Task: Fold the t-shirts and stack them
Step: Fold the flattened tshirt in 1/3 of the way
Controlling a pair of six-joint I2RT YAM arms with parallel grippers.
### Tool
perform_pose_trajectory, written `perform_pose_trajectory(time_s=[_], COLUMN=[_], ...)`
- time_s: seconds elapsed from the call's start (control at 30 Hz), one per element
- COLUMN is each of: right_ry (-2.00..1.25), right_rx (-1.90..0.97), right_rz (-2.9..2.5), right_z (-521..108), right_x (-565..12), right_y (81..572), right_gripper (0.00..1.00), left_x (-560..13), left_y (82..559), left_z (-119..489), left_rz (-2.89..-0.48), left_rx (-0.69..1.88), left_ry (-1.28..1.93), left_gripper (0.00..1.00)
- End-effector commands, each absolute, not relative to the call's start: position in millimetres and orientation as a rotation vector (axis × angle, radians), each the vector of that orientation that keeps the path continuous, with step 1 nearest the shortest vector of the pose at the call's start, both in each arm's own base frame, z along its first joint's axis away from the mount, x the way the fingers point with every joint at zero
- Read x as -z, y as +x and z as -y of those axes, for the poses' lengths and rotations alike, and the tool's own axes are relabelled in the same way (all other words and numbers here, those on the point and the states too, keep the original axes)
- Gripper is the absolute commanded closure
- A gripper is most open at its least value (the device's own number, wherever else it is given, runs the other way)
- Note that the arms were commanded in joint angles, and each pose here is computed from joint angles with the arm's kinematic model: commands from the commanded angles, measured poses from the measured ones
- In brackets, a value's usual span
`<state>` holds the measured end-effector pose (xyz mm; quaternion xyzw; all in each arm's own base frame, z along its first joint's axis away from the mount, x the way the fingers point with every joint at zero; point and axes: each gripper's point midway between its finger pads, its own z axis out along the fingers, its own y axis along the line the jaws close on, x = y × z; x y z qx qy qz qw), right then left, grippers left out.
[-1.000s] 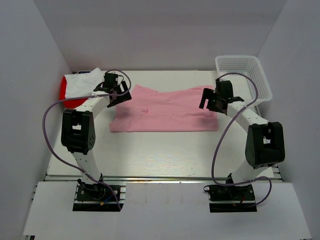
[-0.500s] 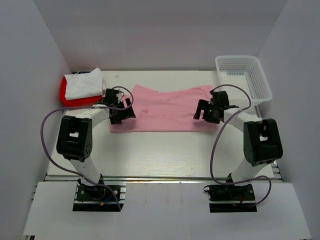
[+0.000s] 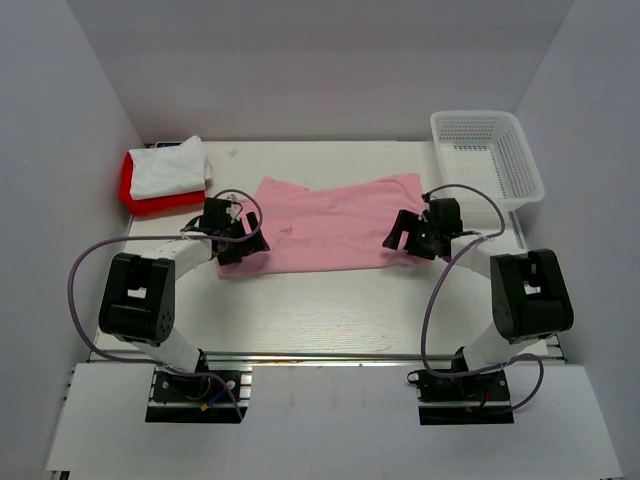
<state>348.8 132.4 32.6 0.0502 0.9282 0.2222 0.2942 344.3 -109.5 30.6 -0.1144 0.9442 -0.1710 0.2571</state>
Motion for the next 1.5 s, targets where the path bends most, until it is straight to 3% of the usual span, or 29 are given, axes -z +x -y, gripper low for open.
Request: perform_pose_trajectory(time_s=[0.0,0.5,1.1,1.3,1.47], right_ry=[0.183,0.149,0.055,0.060,0.066], right_rx=[-0.708,-0.753,-0.593,-0.531,-0.392], right_rz=[-2.622,-2.661,-2.411,-2.366,-2.354], right_z=[-142,-144,-140,-137,-126], right_x=[-6,-13,-96,-114,-128], right_y=[293,212,293,325,353], right_gripper=[0.10,0.10,0.10,0.10,0.10], left_x=[3,-36,-150,-173,-153], left_y=[278,193,310,363,409], left_z=[100,82,76,65,59], left_rz=[-2.761,-2.771,-2.399,-2.322,-2.386], left_rx=[0.414,0.371,0.317,0.217,0.090], left_ry=[-0.401,-0.588,-0.422,-0.398,-0.370], left_gripper=[0.00,0.00,0.00,0.00,0.00])
